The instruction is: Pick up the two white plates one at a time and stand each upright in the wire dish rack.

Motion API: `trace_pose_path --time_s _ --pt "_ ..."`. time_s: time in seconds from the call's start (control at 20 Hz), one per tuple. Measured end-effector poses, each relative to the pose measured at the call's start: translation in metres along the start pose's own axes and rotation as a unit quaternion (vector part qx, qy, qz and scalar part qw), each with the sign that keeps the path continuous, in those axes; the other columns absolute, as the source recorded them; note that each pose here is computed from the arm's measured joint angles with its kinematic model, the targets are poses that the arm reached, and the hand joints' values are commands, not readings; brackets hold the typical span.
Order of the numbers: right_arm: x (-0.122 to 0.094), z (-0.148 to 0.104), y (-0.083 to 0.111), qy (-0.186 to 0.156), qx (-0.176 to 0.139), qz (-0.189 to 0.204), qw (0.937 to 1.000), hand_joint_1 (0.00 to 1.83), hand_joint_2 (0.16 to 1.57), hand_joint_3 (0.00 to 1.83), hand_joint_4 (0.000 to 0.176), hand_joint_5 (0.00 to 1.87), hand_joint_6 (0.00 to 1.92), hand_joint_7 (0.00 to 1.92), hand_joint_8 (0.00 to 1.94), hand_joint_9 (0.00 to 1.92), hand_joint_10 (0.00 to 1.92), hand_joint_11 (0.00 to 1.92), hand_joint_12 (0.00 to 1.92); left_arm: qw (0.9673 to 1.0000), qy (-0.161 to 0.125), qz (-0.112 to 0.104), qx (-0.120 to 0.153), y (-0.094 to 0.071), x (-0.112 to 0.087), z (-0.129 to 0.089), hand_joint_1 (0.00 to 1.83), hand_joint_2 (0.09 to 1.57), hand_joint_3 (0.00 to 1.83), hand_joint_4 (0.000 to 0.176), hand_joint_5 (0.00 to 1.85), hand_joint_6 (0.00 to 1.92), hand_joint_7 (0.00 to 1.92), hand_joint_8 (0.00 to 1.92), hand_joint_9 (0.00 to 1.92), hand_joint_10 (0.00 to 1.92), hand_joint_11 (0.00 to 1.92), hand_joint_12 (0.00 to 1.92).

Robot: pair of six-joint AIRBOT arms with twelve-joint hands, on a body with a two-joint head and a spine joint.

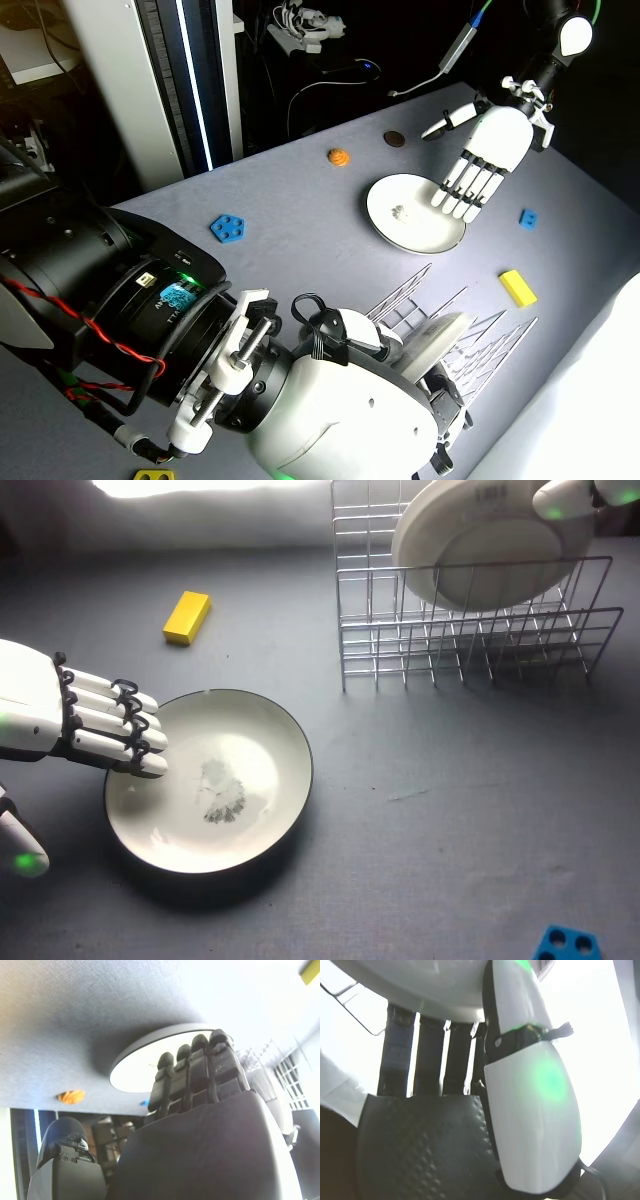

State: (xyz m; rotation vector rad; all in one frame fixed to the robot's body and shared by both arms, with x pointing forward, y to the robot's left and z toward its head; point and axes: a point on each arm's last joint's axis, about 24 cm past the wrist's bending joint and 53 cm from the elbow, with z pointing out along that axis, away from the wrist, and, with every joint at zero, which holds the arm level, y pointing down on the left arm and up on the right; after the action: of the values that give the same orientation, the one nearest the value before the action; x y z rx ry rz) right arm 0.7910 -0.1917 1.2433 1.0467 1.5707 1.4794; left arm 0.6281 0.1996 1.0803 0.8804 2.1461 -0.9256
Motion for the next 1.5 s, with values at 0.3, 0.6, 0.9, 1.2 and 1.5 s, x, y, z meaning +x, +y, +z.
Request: trace_pose_path --time_s 0.3,0.6,0.9,1.2,1.5 --pt "0.001 0.000 0.000 0.001 -0.001 -0.001 1.0000 1.37 1.12 0.00 0.000 0.87 1.12 0.98 0.95 0.90 1.20 0.68 1.14 1.0000 0.000 0.000 0.000 0.000 0.000 0.000 0.00 1.02 0.00 0.000 0.06 0.00 0.02 0.00 0.00 0.00 0.00 0.00" --pt "0.003 0.000 0.004 0.004 -0.009 0.000 1.0000 1.03 1.13 0.00 0.000 0.49 0.04 0.55 0.01 0.47 0.10 0.02 1.20 1.0000 0.000 0.001 0.000 0.000 0.000 0.000 0.00 1.02 0.00 0.000 0.06 0.00 0.03 0.00 0.00 0.00 0.00 0.00" --pt "0.005 0.000 0.011 0.009 -0.023 0.002 0.9997 0.93 1.10 0.00 0.000 0.34 0.00 0.27 0.00 0.28 0.00 0.00 0.87 1.0000 0.000 0.004 0.000 0.000 0.000 0.000 0.00 1.02 0.00 0.000 0.06 0.00 0.02 0.00 0.00 0.00 0.00 0.00" --pt "0.007 0.000 0.014 0.011 -0.026 0.004 0.9996 0.94 0.99 0.00 0.000 0.02 0.00 0.00 0.00 0.00 0.00 0.00 0.04 1.0000 0.000 0.003 0.000 0.000 0.001 0.000 0.00 1.01 0.00 0.000 0.06 0.00 0.02 0.00 0.00 0.00 0.00 0.00" --pt "0.023 -0.006 0.029 0.031 -0.047 -0.032 0.9979 1.02 0.82 0.00 0.000 0.00 0.00 0.00 0.00 0.00 0.00 0.00 0.00 1.0000 0.003 0.000 0.000 0.001 0.005 0.000 0.00 1.01 0.00 0.000 0.05 0.00 0.01 0.00 0.00 0.00 0.00 0.00"
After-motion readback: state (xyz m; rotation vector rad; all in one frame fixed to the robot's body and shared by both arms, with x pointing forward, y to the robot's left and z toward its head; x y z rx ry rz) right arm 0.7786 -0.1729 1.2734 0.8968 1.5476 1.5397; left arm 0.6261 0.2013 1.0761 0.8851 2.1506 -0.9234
